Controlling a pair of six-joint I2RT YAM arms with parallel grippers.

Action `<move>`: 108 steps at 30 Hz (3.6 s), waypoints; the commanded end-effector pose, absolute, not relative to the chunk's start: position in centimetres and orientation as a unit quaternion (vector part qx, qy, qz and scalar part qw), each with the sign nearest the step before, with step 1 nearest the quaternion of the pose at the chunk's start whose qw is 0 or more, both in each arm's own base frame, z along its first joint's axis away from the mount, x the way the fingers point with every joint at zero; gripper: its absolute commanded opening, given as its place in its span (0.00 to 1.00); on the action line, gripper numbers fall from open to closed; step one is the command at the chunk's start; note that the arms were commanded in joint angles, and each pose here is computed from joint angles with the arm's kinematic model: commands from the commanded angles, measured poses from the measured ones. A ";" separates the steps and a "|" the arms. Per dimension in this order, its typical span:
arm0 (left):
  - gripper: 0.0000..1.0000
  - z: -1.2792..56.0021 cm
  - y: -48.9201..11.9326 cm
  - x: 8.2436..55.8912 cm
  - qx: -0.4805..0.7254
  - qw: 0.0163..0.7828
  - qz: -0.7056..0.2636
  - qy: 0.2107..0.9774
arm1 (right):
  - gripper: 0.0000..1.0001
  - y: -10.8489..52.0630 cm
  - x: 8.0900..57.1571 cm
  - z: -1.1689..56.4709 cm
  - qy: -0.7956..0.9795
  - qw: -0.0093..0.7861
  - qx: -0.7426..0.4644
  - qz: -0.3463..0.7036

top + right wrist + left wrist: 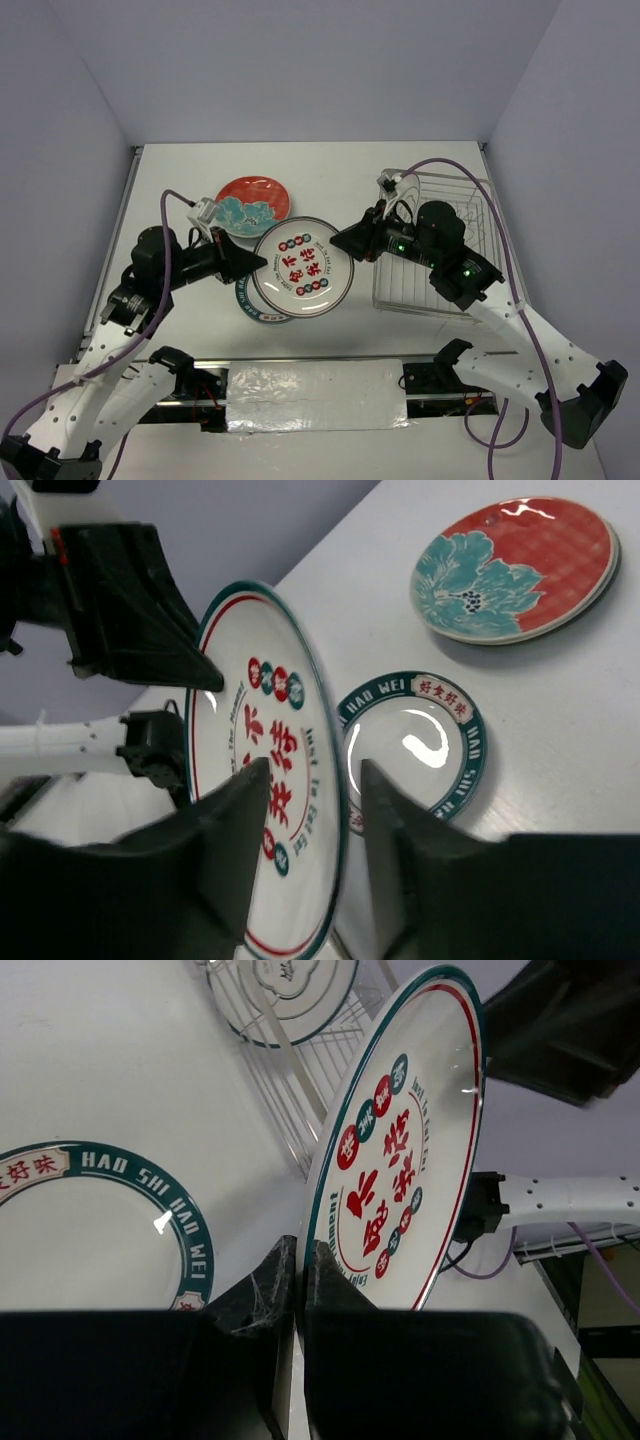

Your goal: Unload the plates from the dish rack

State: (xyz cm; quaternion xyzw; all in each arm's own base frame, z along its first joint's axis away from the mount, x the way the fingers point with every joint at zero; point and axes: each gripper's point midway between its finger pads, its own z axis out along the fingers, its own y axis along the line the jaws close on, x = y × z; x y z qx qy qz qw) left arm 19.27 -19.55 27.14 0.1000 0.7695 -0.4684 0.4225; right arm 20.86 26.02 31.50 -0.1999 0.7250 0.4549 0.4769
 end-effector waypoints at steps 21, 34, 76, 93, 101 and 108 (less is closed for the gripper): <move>0.29 13.9 -12.3 24.1 -0.131 0.380 -0.235 0.885 | 1.00 15.2 21.1 29.8 0.773 0.568 -0.027 0.281; 1.00 13.4 -10.5 23.2 -0.143 0.354 -0.182 0.906 | 1.00 12.1 24.0 26.9 0.847 0.515 0.037 0.126; 1.00 21.2 -10.6 22.6 -0.016 0.437 -0.191 0.879 | 0.04 4.8 39.0 23.9 0.864 0.413 0.088 -0.274; 1.00 27.6 -15.1 20.5 0.076 0.501 -0.342 0.791 | 0.00 13.1 32.2 36.1 0.853 0.483 -0.100 -0.171; 0.97 27.3 -16.9 19.7 0.067 0.471 -0.402 0.782 | 0.00 25.8 22.8 35.0 0.731 0.543 -0.270 0.313; 0.80 26.2 -18.3 19.1 0.076 0.440 -0.447 0.775 | 0.00 29.6 18.8 37.0 0.639 0.528 -0.281 0.484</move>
